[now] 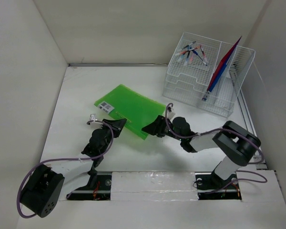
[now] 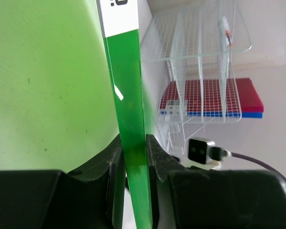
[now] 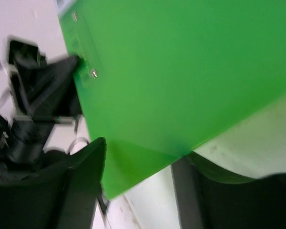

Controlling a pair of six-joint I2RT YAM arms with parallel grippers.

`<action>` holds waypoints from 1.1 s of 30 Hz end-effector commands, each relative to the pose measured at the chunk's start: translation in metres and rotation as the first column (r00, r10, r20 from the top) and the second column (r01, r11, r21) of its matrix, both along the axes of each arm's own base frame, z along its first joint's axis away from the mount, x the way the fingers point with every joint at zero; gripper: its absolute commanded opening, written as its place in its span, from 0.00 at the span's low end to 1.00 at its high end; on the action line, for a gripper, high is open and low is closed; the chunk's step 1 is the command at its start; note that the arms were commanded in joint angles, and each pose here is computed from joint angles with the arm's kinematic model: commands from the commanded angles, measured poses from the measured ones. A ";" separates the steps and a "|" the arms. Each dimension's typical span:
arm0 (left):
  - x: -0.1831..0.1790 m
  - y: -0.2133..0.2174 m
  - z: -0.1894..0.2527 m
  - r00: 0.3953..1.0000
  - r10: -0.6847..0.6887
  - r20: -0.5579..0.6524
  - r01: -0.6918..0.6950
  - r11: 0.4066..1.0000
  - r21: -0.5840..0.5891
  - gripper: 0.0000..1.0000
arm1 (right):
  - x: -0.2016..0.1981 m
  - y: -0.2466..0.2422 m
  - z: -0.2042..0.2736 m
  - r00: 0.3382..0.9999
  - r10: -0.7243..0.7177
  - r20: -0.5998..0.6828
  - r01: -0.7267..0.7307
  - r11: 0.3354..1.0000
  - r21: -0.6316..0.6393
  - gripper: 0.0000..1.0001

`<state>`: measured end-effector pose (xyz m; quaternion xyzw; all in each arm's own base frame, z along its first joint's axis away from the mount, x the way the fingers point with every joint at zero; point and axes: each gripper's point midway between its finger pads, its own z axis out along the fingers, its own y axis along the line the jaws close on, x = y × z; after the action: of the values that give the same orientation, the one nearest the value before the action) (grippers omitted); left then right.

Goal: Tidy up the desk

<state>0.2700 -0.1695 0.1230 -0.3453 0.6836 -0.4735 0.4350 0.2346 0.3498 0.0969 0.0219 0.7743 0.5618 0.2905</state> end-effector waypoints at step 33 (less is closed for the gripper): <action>-0.006 -0.015 0.077 0.937 -0.142 0.319 0.076 0.975 0.208 0.68 | 0.080 -0.067 0.283 0.705 -0.243 0.666 0.456 0.874 -0.164 0.00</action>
<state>0.2580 -0.1907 0.1692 -0.2094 0.6833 -0.4972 0.4920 0.3086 0.3234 0.3140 -0.0707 0.7218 0.4019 0.5591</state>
